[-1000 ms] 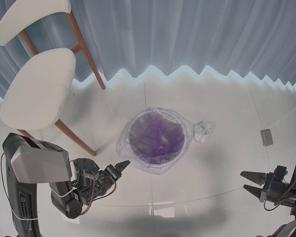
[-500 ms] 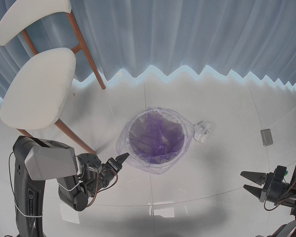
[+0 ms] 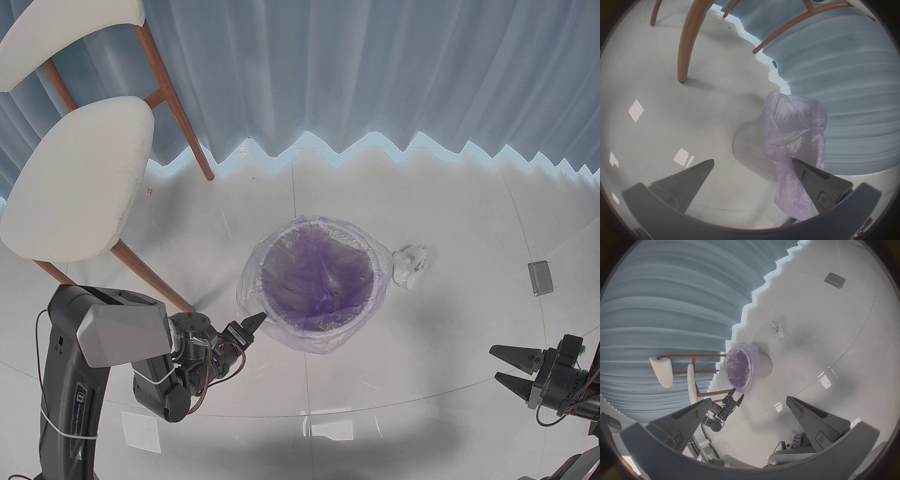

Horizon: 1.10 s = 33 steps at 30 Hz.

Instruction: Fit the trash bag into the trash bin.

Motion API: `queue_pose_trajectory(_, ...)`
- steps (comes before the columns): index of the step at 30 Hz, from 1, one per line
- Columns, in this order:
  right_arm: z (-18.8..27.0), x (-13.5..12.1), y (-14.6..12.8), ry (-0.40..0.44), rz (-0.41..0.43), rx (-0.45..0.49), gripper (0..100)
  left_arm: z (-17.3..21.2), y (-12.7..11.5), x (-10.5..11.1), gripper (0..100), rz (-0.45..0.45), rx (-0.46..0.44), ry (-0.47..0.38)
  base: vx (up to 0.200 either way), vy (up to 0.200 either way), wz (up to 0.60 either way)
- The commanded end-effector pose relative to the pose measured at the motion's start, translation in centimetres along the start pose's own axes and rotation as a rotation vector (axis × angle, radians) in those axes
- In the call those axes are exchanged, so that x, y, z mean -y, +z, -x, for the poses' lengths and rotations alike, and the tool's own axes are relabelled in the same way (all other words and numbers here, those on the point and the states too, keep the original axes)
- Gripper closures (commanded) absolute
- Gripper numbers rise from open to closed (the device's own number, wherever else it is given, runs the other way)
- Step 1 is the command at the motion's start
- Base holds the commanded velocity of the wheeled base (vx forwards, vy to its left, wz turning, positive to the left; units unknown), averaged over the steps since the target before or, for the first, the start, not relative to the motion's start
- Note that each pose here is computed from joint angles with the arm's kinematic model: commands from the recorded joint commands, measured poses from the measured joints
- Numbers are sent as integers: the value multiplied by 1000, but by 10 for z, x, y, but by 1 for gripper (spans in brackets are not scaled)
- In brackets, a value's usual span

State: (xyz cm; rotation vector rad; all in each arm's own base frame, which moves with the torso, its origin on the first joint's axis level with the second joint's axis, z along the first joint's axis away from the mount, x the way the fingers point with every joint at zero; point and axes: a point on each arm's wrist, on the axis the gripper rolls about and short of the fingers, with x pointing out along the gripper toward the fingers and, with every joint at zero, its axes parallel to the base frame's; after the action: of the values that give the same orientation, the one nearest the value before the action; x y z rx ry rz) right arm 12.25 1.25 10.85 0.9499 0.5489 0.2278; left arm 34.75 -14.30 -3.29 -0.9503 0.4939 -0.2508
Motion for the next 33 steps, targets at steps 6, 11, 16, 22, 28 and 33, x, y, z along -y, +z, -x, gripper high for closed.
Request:
queue_pose_trajectory(6, 1, 3, -2, -15, -13, -6, 0, -20, -3, -16, 0, -172, -31, 74, 0, 0, 0)
queue_pose_trajectory(11, 0, 5, -3, -28, -13, -14, 0, -26, -8, -29, 0, -299, -58, 138, 0, 0, 0)
queue_pose_trajectory(16, -23, 5, 10, -91, 27, -65, 0, -31, -13, -35, 0, -373, -30, 175, 0, 0, 0)
queue_pose_trajectory(22, -71, -7, 40, -118, 161, -79, 0, -15, -6, -7, 0, -370, 43, 55, 0, 0, 0)
queue_pose_trajectory(28, -117, -22, 51, -121, 172, -168, 0, 15, 0, 29, 0, -379, 62, -47, 0, 0, 0)
queue_pose_trajectory(33, -138, -23, 51, -133, 179, -192, 0, 25, -7, 36, 0, -387, 39, -54, 0, 0, 0)
